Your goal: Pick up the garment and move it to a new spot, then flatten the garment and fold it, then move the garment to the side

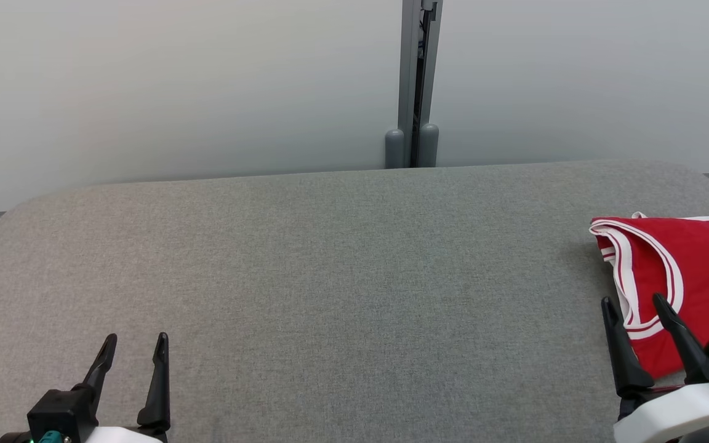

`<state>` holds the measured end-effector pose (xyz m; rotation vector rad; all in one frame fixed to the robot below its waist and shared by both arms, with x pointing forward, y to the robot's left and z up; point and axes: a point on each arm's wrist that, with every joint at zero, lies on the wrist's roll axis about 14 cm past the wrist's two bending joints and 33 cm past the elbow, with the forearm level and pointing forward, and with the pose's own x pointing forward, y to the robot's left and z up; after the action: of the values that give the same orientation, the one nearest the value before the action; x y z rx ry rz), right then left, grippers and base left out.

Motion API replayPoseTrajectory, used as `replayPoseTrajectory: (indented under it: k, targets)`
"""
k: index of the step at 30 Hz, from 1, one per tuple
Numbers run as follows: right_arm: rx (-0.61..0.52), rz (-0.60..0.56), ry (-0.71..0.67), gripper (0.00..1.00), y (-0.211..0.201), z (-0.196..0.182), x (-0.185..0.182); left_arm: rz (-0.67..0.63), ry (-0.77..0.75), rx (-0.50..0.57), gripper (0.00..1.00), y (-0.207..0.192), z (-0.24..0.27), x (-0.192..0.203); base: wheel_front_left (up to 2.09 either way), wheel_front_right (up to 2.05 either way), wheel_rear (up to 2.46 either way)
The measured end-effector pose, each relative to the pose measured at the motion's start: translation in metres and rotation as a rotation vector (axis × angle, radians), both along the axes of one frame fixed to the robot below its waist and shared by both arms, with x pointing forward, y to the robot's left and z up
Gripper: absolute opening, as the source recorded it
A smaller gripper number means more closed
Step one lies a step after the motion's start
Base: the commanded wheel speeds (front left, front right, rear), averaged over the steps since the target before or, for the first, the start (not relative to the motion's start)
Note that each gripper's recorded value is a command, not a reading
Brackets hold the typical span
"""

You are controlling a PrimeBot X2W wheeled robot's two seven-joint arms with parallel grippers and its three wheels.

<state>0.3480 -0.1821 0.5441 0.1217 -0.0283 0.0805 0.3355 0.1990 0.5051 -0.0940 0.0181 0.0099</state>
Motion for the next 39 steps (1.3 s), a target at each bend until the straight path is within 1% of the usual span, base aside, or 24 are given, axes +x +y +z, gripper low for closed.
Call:
replayPoseTrajectory:
  k: [39]
  targets:
    - [0.018,-0.006,0.030,1.00,0.0007,-0.0088,0.0005,0.014,0.020,0.010,1.00,0.0043,-0.0035,0.0016,0.00,0.00,0.00]
